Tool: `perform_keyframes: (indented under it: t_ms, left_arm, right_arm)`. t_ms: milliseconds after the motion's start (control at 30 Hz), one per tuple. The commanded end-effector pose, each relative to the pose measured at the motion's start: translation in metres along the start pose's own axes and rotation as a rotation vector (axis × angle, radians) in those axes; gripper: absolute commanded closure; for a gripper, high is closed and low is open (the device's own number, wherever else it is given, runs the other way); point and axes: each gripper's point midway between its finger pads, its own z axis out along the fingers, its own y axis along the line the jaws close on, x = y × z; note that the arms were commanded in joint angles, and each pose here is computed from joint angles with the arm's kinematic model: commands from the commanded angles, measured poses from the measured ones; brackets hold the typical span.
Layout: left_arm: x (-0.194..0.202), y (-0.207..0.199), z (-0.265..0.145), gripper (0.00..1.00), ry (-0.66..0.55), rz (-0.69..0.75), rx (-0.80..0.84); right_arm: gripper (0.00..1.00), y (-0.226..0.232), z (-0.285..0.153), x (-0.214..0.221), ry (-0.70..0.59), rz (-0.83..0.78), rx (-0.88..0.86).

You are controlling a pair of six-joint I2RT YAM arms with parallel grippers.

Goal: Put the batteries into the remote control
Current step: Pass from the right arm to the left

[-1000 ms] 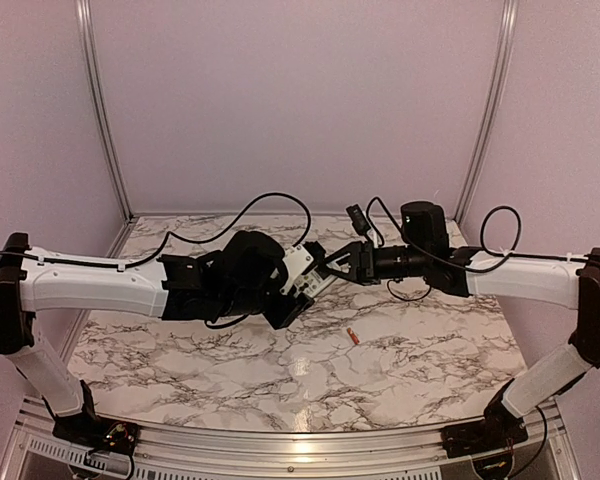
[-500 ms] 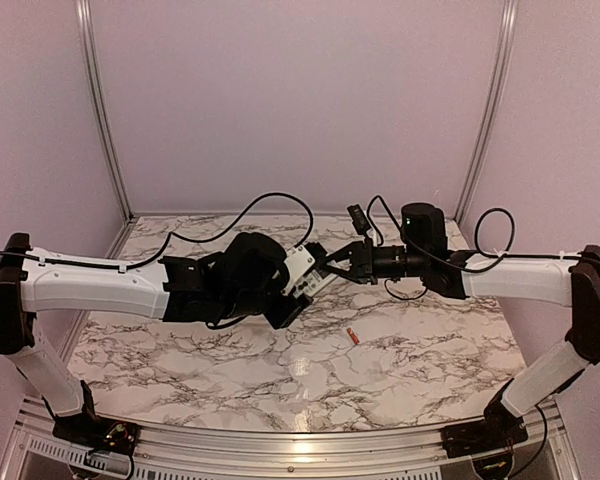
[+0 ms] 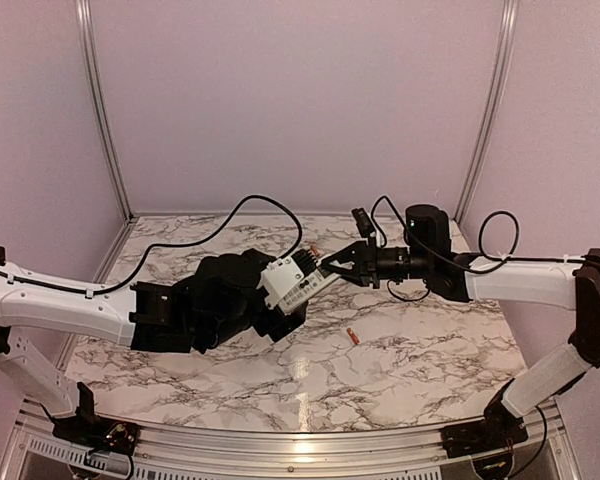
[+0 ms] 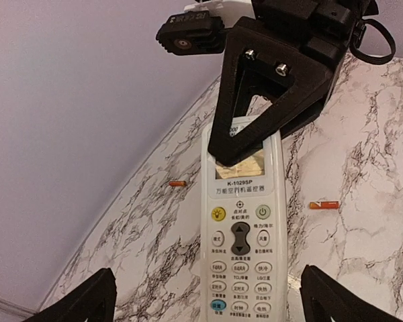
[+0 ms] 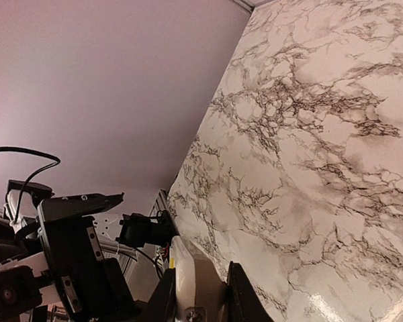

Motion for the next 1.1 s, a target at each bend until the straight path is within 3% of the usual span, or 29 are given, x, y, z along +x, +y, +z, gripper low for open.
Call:
perform_keyframes:
  t_ms: [0,167,433,700,1067]
  left_arm:
    - [-0.002,-0.005,-0.009,0.01,0.013,0.260,-0.188]
    - [-0.001,-0.027,-0.010,0.05,0.030,0.470,-0.254]
    - [0.007,-0.047,0.004,0.22,0.079,0.610,-0.256]
    - [0.014,-0.050,0.014,0.47,0.110,0.667,-0.302]
    - [0.004,-0.034,0.008,0.72,0.079,0.682,-0.442]
  right_arm:
    - [1.00,-0.008,-0.009,-0.001,-0.029,0.123,0.025]
    - [1.00,-0.016,-0.010,0.010,-0.008,0.202,0.030]
    - [1.00,-0.015,-0.013,0.020,0.006,0.290,-0.012]
    - [1.00,-0.005,-0.017,0.023,0.021,0.312,-0.042]
    - [1.00,-0.003,-0.016,0.032,0.055,0.351,-0.059]
